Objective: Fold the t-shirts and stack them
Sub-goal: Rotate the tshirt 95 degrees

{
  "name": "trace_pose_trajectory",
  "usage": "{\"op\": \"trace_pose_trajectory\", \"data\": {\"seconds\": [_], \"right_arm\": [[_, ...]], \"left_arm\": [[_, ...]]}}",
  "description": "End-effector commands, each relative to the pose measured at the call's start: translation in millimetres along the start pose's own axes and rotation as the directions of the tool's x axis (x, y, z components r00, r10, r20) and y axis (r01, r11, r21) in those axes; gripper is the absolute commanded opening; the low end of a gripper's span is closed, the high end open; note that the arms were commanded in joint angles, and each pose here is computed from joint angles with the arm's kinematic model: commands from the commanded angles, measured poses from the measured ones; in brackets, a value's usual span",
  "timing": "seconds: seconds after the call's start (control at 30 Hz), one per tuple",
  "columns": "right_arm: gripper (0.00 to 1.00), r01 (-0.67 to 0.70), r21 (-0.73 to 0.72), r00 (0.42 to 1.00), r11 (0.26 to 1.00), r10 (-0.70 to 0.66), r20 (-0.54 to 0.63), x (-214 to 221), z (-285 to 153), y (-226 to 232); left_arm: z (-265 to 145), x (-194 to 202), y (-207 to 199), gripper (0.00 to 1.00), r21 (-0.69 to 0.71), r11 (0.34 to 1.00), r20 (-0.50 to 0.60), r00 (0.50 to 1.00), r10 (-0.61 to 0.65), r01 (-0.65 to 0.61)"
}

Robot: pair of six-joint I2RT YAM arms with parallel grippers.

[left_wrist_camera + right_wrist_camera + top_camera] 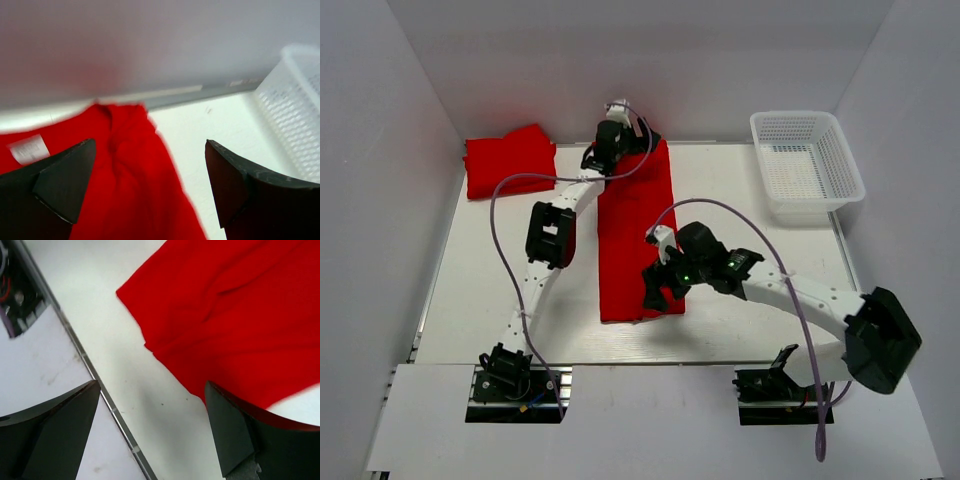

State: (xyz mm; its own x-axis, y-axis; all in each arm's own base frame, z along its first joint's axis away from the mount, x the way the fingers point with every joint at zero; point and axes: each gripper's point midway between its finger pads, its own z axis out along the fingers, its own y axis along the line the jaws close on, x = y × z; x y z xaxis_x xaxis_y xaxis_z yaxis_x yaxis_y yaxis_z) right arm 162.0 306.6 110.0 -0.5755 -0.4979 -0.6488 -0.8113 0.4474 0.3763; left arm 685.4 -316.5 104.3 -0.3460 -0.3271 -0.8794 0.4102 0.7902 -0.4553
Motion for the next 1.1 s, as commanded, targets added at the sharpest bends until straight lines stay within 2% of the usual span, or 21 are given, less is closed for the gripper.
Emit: {"op": "trace_pose_trajectory", "data": {"seconds": [0.0, 0.07, 0.1, 0.17, 0.2, 0.23, 0.27, 0.33, 0.37, 0.4, 0.43, 0.47, 0.5, 0.57, 0.6, 0.63, 0.73, 0.8, 0.9, 0.97, 1.07], "right_arm": [[0.90, -0.086, 0.211, 0.992, 0.974, 0.064, 0.109, -16.8, -24.6, -25.2], [0.90, -0.142, 0.278, 0.981, 0.950, 0.098, 0.168, -18.1, -36.8, -34.6], [0.90, -0.164, 0.350, 0.975, 0.922, 0.098, 0.198, -16.6, -44.3, -47.1], [0.90, -0.245, 0.392, 0.960, 0.887, 0.163, 0.229, -11.2, -47.0, -56.8], [0.90, -0.265, 0.432, 0.953, 0.862, 0.167, 0.251, -11.2, -50.9, -64.9], [0.90, -0.292, 0.479, 0.947, 0.828, 0.182, 0.263, -7.1, -54.1, -76.0], [0.90, -0.343, 0.484, 0.930, 0.805, 0.218, 0.295, -7.4, -54.3, -79.8], [0.90, -0.378, 0.515, 0.917, 0.769, 0.236, 0.321, -2.2, -56.0, -91.0], [0.90, -0.400, 0.509, 0.906, 0.763, 0.243, 0.347, -6.5, -55.3, -93.2], [0.90, -0.427, 0.502, 0.893, 0.752, 0.262, 0.367, -7.3, -55.6, -96.5], [0.90, -0.436, 0.500, 0.889, 0.749, 0.272, 0.367, -3.8, -53.1, -98.8], [0.90, -0.463, 0.500, 0.876, 0.731, 0.294, 0.382, -3.1, -54.3, -104.6], [0.90, -0.469, 0.504, 0.875, 0.725, 0.305, 0.377, -0.5, -53.5, -107.0], [0.90, -0.473, 0.504, 0.878, 0.723, 0.337, 0.341, 8.1, -50.8, -108.6], [0.90, -0.465, 0.507, 0.883, 0.726, 0.333, 0.332, 9.6, -50.4, -111.0], [0.90, -0.467, 0.496, 0.883, 0.732, 0.348, 0.316, 12.5, -48.5, -110.1], [0.90, -0.463, 0.460, 0.886, 0.758, 0.386, 0.255, 20.8, -39.4, -105.5], [0.90, -0.457, 0.448, 0.889, 0.769, 0.417, 0.191, 31.8, -32.1, -103.9], [0.90, -0.453, 0.420, 0.883, 0.786, 0.461, 0.089, 49.2, -20.3, -96.6], [0.90, -0.454, 0.414, 0.877, 0.789, 0.477, 0.053, 57.0, -15.8, -94.9], [0.90, -0.458, 0.380, 0.873, 0.804, 0.488, 0.022, 63.4, -8.8, -89.1]], "left_arm": [[-56.7, -191.5, -92.8, 1.00, 0.061, 0.986, 0.309, 0.942, 0.129, -0.155], [-79.0, -225.0, -115.0, 1.00, 0.078, 0.981, 0.345, 0.928, 0.139, -0.176], [-85.7, -225.1, -123.7, 1.00, 0.103, 0.972, 0.315, 0.934, 0.168, -0.209], [-113.9, -250.3, -146.5, 1.00, 0.126, 0.968, 0.312, 0.935, 0.169, -0.217], [-124.7, -248.6, -157.8, 1.00, 0.168, 0.956, 0.281, 0.941, 0.187, -0.240], [-128.8, -220.8, -148.7, 1.00, 0.162, 0.959, 0.171, 0.964, 0.205, -0.232], [-140.2, -213.3, -147.3, 1.00, 0.150, 0.965, 0.119, 0.973, 0.199, -0.215], [-180.7, -178.2, -132.0, 1.00, 0.072, 0.984, -0.040, 0.985, 0.169, -0.166], [-196.4, -167.9, -126.7, 1.00, 0.045, 0.986, -0.067, 0.984, 0.162, -0.159], [-212.7, -105.3, -88.3, 1.00, -0.065, 0.990, -0.198, 0.974, 0.112, -0.127], [-248.0, -123.0, -98.0, 1.00, -0.087, 0.989, -0.146, 0.984, 0.106, -0.119], [-263.6, -113.5, -90.6, 1.00, -0.132, 0.988, -0.135, 0.989, 0.065, -0.083], [-285.9, -61.7, -69.2, 1.00, -0.194, 0.980, -0.229, 0.973, -0.003, -0.043], [-327.0, -50.9, -77.5, 1.00, -0.201, 0.979, -0.226, 0.972, -0.070, 0.023], [-346.4, -6.1, -68.4, 1.00, -0.227, 0.973, -0.308, 0.945, -0.113, 0.042], [-357.8, 8.1, -67.8, 1.00, -0.226, 0.972, -0.331, 0.934, -0.133, 0.059], [-402.7, 75.3, -66.5, 1.00, -0.276, 0.956, -0.485, 0.844, -0.228, 0.100], [-433.5, 122.7, -64.2, 1.00, -0.310, 0.944, -0.606, 0.742, -0.286, 0.111], [-467.8, 162.2, -69.5, 1.00, -0.337, 0.935, -0.711, 0.622, -0.329, 0.109], [-481.9, 173.2, -74.1, 1.00, -0.340, 0.935, -0.736, 0.590, -0.332, 0.101], [-491.2, 179.7, -76.6, 1.00, -0.350, 0.932, -0.742, 0.579, -0.339, 0.098]]}}
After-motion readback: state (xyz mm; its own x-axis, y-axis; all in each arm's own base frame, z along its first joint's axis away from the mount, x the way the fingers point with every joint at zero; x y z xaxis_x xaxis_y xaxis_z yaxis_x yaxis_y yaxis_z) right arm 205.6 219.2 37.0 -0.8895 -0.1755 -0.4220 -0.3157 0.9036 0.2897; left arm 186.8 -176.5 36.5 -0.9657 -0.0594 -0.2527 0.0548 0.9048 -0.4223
